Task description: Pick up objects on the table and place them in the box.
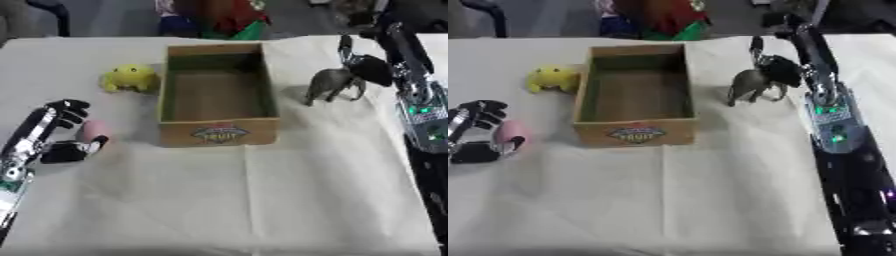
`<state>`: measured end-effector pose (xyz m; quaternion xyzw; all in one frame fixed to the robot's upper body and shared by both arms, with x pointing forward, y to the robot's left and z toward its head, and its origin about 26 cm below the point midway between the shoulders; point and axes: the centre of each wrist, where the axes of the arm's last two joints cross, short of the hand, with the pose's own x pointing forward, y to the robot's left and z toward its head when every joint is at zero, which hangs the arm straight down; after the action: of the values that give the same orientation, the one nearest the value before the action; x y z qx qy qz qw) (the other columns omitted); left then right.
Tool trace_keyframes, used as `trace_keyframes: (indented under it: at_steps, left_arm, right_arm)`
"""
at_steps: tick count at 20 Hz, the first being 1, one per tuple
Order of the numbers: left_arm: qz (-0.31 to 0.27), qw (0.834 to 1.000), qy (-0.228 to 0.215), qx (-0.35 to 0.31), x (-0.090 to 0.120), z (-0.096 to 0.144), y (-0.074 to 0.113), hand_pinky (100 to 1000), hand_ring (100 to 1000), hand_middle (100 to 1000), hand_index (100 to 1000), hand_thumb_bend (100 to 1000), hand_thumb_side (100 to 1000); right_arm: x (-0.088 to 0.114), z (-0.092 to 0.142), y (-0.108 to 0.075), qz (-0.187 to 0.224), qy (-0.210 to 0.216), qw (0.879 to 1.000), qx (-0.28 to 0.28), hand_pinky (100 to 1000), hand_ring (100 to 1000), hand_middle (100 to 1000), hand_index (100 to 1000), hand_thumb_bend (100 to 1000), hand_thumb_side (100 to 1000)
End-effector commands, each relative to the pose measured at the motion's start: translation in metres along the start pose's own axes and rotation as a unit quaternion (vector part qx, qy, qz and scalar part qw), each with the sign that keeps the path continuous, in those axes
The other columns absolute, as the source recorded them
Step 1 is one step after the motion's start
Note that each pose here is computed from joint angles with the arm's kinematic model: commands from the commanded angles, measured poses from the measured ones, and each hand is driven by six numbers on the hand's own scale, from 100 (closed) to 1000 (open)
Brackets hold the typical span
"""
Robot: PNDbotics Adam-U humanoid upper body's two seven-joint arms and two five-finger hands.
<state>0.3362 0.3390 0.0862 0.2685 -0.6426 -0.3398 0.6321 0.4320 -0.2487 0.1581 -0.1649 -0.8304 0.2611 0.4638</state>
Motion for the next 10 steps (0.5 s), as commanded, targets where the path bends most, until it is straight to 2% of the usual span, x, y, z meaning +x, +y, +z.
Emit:
trace_keyframes:
  at_steps: [1,2,6,10]
  left_arm:
    - [-0.017,1.000,-0.006,0.002,0.004,-0.002,0.009,736,711,658,809,484,100]
    - [-0.018,1.000,-0.005,0.003,0.004,-0.002,0.010,665,554,371,574,264,100]
    - [-0.028,0.999,0.009,0.042,0.006,-0.003,0.016,627,490,256,479,214,100]
    - [-0.013,0.996,0.000,0.085,0.015,-0.005,0.022,612,470,222,446,161,100]
  right_arm:
    - [0.007,-0.005,-0.009,0.007,-0.015,1.000,-0.007,861,964,712,805,100,152]
    - [0.007,-0.005,-0.009,0.007,-0.014,1.000,-0.007,861,963,710,803,100,158]
    - [0.007,-0.005,-0.009,0.006,-0.013,1.000,-0.008,861,963,709,802,100,159]
    - [0.007,-0.005,-0.009,0.007,-0.013,1.000,-0.009,861,963,708,802,100,161]
